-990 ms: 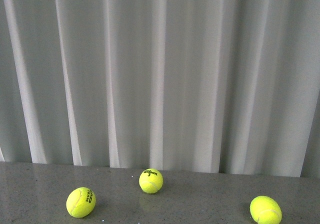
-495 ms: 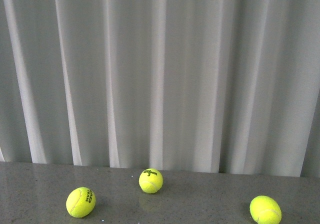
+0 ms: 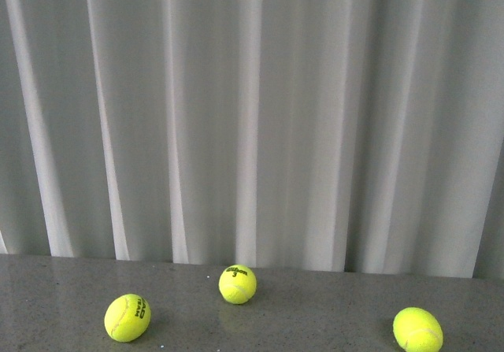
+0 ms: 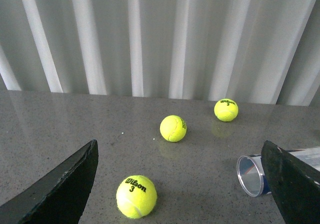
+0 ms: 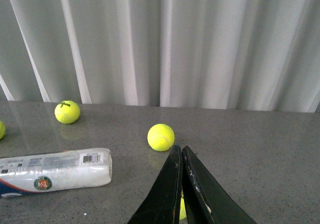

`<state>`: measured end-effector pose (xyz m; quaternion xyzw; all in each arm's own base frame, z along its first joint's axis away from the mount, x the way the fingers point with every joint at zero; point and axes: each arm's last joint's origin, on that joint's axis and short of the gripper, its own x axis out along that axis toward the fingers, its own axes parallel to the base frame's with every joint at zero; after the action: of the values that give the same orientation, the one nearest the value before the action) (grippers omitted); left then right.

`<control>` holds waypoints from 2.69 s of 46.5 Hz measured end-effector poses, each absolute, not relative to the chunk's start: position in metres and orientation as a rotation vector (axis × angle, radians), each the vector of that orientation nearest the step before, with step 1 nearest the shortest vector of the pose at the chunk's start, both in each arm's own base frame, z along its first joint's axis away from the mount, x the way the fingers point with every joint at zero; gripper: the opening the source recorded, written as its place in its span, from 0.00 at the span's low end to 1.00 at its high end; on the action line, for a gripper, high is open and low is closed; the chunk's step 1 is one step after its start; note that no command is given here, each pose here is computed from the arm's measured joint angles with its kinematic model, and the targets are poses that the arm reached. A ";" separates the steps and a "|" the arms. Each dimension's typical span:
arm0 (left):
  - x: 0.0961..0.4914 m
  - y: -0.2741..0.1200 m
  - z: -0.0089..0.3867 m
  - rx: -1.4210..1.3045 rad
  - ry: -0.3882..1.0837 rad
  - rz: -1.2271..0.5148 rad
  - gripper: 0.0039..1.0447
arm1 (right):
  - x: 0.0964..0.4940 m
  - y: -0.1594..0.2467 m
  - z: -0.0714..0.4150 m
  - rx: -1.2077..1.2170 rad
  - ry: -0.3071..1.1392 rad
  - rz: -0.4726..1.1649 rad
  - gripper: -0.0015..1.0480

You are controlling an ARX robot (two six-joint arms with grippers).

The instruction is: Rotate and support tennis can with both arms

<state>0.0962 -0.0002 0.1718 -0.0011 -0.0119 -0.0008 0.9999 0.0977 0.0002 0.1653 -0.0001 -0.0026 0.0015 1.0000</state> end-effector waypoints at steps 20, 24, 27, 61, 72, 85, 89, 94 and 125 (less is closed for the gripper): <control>0.096 0.000 0.172 -0.002 -0.023 -0.001 0.94 | 0.098 0.000 0.165 -0.001 -0.002 0.003 0.55; 0.096 0.000 0.172 -0.002 -0.024 -0.002 0.94 | 0.098 0.000 0.165 -0.001 -0.002 0.003 0.74; 0.096 0.000 0.172 -0.002 -0.024 -0.002 0.94 | 0.098 0.000 0.165 -0.001 -0.002 0.003 0.86; 0.139 0.012 0.183 -0.430 0.326 -0.111 0.94 | 0.098 0.000 0.165 -0.001 -0.002 0.002 0.93; 0.262 0.031 0.155 -0.567 0.543 -0.313 0.94 | 0.098 0.000 0.165 -0.001 -0.002 0.003 0.93; 0.330 0.020 0.094 -0.601 0.651 -0.469 0.94 | 0.098 0.000 0.165 -0.001 -0.002 0.003 0.93; 0.333 0.016 0.087 -0.608 0.673 -0.490 0.94 | 0.098 0.000 0.165 -0.001 -0.002 0.003 0.93; 0.335 0.007 0.079 -0.626 0.708 -0.548 0.94 | 0.098 0.000 0.165 0.000 -0.002 0.003 0.93; 0.378 -0.051 0.065 -0.606 0.734 -0.673 0.94 | 0.098 0.000 0.165 0.000 -0.002 0.002 0.93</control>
<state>0.3782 -0.0511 0.0647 -0.2861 0.3467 -0.3177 0.8349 0.0976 0.0001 0.1649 -0.0001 -0.0009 0.0011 1.0000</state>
